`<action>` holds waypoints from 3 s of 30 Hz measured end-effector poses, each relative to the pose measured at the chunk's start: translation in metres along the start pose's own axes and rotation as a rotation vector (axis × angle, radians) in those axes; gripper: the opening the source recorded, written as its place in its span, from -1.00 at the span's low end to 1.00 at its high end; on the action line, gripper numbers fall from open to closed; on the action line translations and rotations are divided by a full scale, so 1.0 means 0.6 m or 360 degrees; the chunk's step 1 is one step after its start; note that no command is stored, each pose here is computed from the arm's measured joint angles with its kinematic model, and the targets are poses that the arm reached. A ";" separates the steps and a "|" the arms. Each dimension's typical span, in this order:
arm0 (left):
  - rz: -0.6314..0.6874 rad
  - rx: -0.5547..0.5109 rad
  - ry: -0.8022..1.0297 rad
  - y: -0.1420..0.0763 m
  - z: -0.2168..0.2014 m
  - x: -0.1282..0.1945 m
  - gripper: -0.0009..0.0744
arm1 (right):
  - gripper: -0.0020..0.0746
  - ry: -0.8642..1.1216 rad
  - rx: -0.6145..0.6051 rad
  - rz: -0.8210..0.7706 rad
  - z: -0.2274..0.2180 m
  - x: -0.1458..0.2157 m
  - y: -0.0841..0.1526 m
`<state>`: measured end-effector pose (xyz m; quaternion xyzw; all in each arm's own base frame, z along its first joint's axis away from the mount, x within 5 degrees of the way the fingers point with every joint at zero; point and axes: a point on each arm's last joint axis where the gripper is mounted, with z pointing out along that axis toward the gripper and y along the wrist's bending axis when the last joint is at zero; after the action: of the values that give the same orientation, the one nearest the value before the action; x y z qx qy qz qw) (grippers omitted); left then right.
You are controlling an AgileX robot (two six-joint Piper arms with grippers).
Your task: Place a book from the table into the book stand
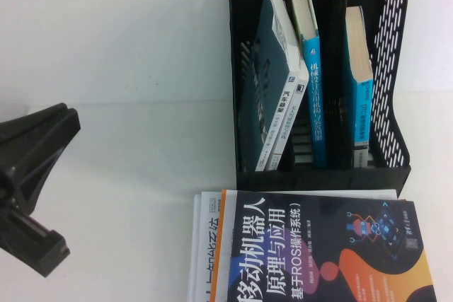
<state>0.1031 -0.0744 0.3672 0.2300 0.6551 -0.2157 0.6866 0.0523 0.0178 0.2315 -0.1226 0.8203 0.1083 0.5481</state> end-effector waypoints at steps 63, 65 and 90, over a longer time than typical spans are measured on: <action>-0.0435 -0.0802 0.0407 0.025 -0.143 0.314 -0.98 | -0.95 0.0164 0.0012 0.0007 0.001 0.018 -0.001; -0.0316 -0.0786 0.0436 0.025 -0.143 0.314 -0.98 | -0.95 0.0164 0.0012 0.0007 0.001 0.018 -0.001; -0.0358 -0.0715 0.0426 0.018 -0.140 0.314 -0.98 | -0.95 0.0164 0.0012 0.0007 0.001 0.018 -0.001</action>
<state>0.0516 -0.0143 0.1764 0.0246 0.7927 -0.1076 0.5995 0.0489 0.0164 0.2215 -0.1242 0.8481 0.0999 0.5052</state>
